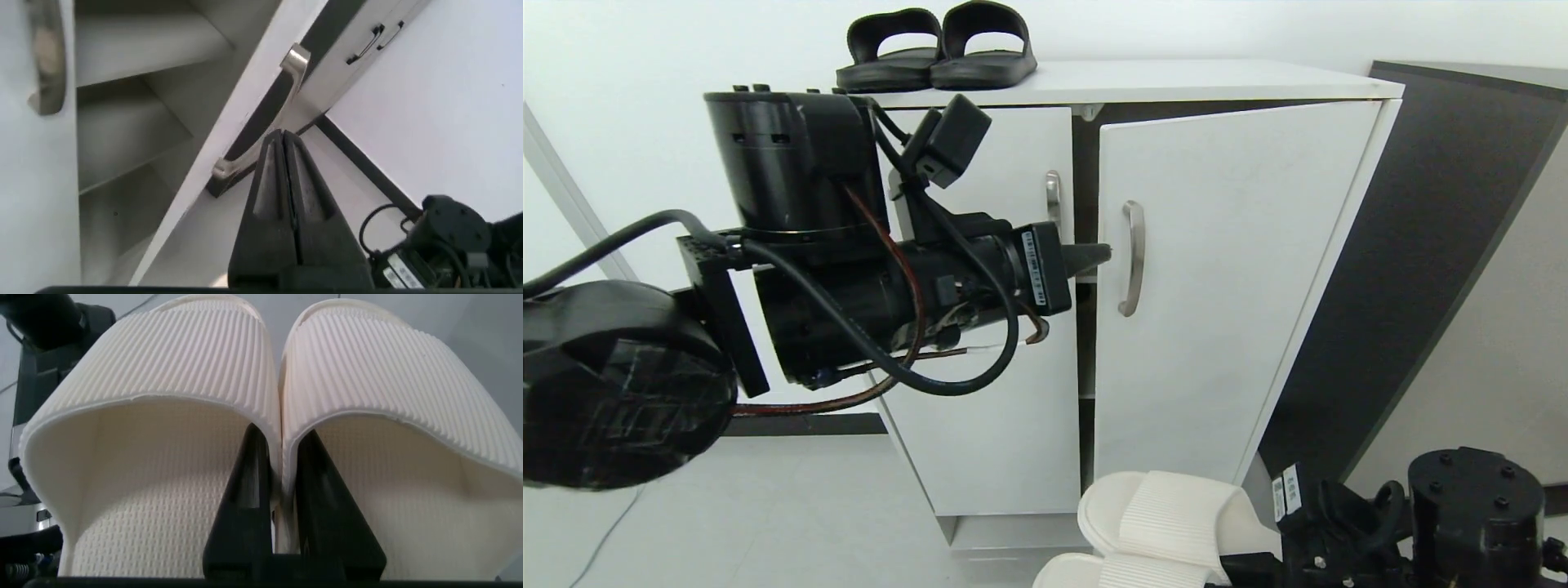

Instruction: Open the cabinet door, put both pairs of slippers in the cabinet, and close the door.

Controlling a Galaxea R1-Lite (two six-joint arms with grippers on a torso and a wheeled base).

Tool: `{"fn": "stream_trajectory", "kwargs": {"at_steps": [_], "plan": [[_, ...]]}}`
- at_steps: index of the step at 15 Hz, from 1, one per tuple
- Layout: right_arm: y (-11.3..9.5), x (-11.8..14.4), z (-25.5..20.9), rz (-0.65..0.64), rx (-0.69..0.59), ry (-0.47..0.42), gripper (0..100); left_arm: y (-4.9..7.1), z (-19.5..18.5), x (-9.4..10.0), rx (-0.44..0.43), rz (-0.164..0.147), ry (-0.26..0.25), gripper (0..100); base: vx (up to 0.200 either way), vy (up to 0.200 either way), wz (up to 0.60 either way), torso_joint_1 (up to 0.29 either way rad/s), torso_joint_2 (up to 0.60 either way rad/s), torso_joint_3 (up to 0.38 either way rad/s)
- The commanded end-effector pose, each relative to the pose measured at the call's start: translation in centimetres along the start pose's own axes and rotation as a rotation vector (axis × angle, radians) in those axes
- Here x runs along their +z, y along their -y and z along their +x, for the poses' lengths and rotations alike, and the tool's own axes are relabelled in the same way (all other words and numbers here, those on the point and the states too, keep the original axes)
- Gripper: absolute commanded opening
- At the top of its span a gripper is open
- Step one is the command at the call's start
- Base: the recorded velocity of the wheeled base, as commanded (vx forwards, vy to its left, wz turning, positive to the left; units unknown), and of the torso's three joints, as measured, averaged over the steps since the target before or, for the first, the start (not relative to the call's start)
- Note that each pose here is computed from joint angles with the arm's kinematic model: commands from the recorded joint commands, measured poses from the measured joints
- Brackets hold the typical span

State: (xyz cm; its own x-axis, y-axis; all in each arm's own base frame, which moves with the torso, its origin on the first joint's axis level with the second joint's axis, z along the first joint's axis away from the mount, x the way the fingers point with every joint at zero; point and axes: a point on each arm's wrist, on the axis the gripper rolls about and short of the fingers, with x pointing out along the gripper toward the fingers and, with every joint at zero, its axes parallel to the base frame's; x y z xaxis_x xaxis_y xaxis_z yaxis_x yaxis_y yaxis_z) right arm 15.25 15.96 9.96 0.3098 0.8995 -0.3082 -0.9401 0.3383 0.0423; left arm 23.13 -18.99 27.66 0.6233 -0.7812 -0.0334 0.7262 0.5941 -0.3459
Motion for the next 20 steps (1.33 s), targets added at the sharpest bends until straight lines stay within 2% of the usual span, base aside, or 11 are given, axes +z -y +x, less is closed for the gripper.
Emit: {"fn": "stream_trajectory", "kwargs": {"at_steps": [1,6,8,11,13,16,17,18,20], "plan": [[-0.2,-0.1,0.0,-0.002,0.010,-0.003,0,-1.1,-0.9,0.8,0.033,0.000,0.040,0,0.000,0.000,0.00,0.000,0.00,0.000],[-1.0,-0.3,0.0,-0.007,0.040,-0.014,0,-3.4,2.0,0.5,0.072,-0.007,0.039,0,0.000,0.000,0.00,0.000,0.00,0.000],[-1.0,-0.4,0.0,-0.005,0.039,-0.020,0,-3.5,3.0,0.7,0.050,-0.005,0.037,0,0.000,0.000,0.00,0.000,0.00,0.000],[-1.0,-0.6,0.1,-0.001,0.040,-0.027,0,-2.9,3.6,0.9,0.005,0.002,0.045,0,0.000,0.000,0.00,0.000,0.00,0.000],[-0.9,-0.6,0.1,0.000,0.038,-0.028,0,-2.8,4.1,0.7,-0.014,0.011,0.068,0,0.000,0.000,0.00,0.000,0.00,0.000],[-1.1,-0.9,0.0,0.004,0.047,-0.041,0,-3.4,5.5,0.3,-0.024,0.020,0.113,0,0.000,0.000,0.00,0.000,0.00,0.000],[-1.2,-1.0,0.0,0.003,0.050,-0.044,0,-3.5,5.6,0.3,-0.021,0.012,0.118,0,0.000,0.000,0.00,0.000,0.00,0.000],[-1.3,-1.0,0.0,0.004,0.051,-0.048,0,-3.5,5.6,0.5,-0.023,-0.026,0.125,0,0.000,0.000,0.00,0.000,0.00,0.000],[-1.3,-1.0,0.0,0.002,0.052,-0.048,0,-3.4,5.6,0.8,-0.028,-0.067,0.134,0,-0.200,0.000,0.00,0.005,0.01,0.000]]}}
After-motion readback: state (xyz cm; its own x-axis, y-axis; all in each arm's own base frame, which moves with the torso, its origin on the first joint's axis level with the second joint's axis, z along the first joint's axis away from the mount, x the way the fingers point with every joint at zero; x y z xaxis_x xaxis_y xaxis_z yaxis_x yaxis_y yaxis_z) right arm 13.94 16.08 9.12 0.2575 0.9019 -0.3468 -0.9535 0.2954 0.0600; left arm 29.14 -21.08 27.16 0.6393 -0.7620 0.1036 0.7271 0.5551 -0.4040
